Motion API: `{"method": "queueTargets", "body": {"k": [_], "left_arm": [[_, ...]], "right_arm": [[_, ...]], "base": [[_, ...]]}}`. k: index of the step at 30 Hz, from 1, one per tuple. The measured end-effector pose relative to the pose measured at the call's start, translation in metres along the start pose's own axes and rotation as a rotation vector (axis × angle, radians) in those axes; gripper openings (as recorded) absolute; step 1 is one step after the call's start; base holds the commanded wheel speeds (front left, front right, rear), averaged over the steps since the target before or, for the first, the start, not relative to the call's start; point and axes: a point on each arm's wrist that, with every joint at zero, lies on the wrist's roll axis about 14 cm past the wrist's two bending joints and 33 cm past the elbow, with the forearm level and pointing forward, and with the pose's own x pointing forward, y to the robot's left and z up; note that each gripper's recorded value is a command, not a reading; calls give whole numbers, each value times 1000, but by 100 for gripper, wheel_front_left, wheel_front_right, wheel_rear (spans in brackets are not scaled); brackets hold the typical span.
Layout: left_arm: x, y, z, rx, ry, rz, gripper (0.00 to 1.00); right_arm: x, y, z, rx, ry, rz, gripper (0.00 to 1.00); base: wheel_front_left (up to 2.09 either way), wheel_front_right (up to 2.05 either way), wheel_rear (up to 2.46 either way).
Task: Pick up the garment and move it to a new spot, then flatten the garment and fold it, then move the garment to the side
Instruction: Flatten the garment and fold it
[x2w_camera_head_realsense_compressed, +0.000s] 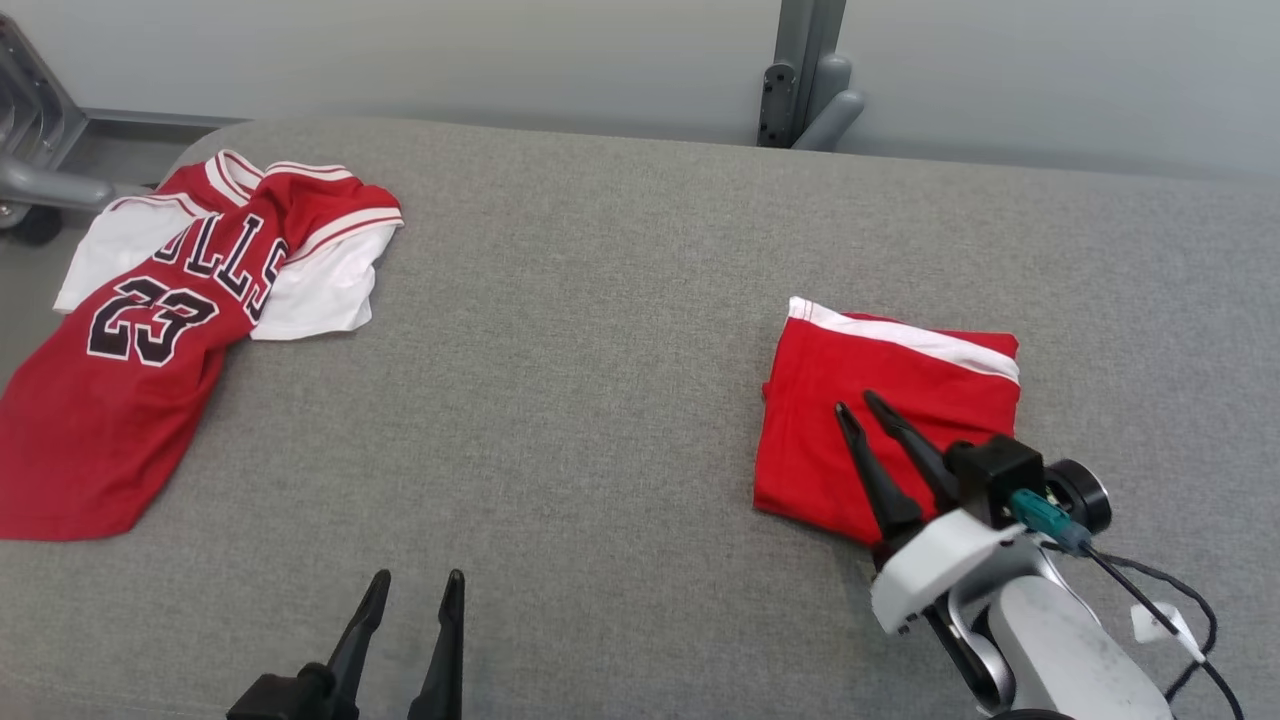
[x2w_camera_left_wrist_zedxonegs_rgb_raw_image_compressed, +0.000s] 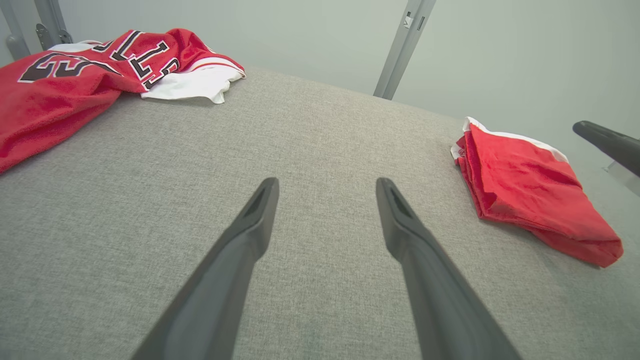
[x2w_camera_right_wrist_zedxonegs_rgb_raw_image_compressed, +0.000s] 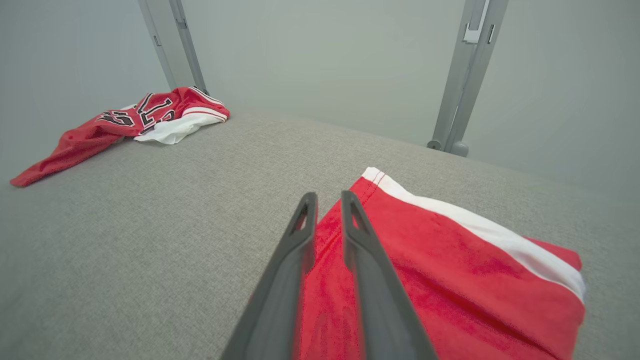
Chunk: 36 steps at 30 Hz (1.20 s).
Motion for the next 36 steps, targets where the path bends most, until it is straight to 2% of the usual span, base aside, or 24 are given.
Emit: {"method": "queueTargets", "body": {"k": [8, 13, 19, 25, 36], "left_arm": [[-18, 8, 6, -1, -35, 32, 100], [-24, 13, 7, 8, -43, 43, 100], [-28, 15, 6, 7, -45, 53, 100], [-29, 21, 9, 23, -55, 68, 100], [-30, 17, 9, 24, -58, 57, 100]], "right_arm": [[-64, -44, 25, -59, -89, -203, 100], [-107, -68, 21, -97, -69, -324, 100], [-145, -86, 5, -85, -23, -448, 100], [-165, -93, -8, -58, 12, -514, 100], [-162, -84, -13, -35, 19, -504, 100]], "base": [[0, 0, 0], [0, 0, 0], [0, 0, 0], [0, 0, 0], [0, 0, 0]]}}
